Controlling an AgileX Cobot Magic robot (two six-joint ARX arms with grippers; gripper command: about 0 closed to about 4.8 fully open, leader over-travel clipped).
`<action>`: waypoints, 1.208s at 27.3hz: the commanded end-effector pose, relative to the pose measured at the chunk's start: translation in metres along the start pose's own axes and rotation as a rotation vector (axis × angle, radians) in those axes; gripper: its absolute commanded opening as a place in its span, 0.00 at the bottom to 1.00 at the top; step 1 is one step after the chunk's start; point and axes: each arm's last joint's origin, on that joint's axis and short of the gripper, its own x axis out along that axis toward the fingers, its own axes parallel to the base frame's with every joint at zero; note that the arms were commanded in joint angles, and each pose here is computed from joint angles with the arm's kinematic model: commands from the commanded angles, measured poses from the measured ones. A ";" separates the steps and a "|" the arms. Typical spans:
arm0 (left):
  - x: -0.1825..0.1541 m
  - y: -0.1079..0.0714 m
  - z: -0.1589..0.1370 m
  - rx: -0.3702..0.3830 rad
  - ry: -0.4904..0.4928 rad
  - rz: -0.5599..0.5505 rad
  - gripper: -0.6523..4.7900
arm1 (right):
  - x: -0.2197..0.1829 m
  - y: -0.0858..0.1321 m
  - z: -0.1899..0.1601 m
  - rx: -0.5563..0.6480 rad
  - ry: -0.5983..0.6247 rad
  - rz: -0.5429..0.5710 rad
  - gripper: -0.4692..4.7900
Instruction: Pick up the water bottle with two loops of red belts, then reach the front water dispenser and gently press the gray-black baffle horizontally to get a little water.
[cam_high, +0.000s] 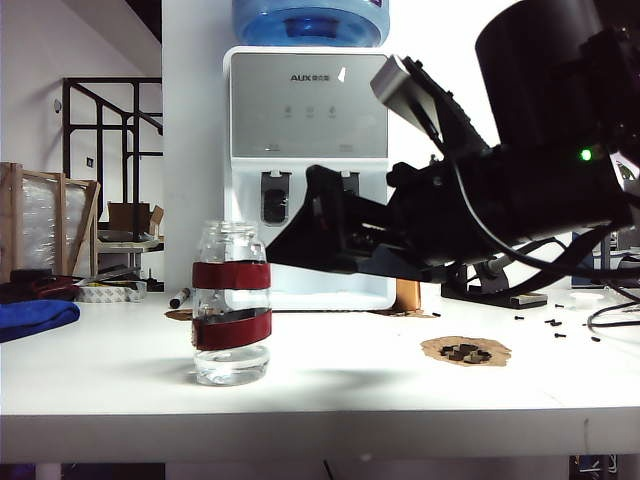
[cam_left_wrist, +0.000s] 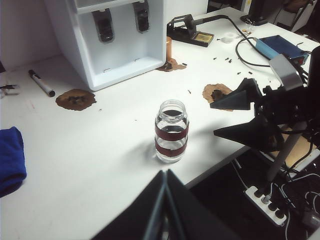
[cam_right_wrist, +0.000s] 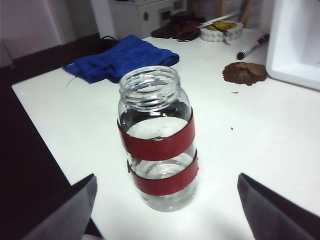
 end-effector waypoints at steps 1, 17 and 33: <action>0.000 0.000 0.002 0.008 -0.010 -0.001 0.11 | -0.001 0.002 0.003 0.128 -0.019 0.040 1.00; 0.000 0.000 0.002 0.008 -0.009 -0.001 0.11 | 0.007 0.000 -0.007 -0.061 -0.128 0.039 1.00; 0.000 0.000 0.001 0.003 -0.002 -0.007 0.11 | 0.047 -0.007 -0.017 -0.047 -0.083 0.131 1.00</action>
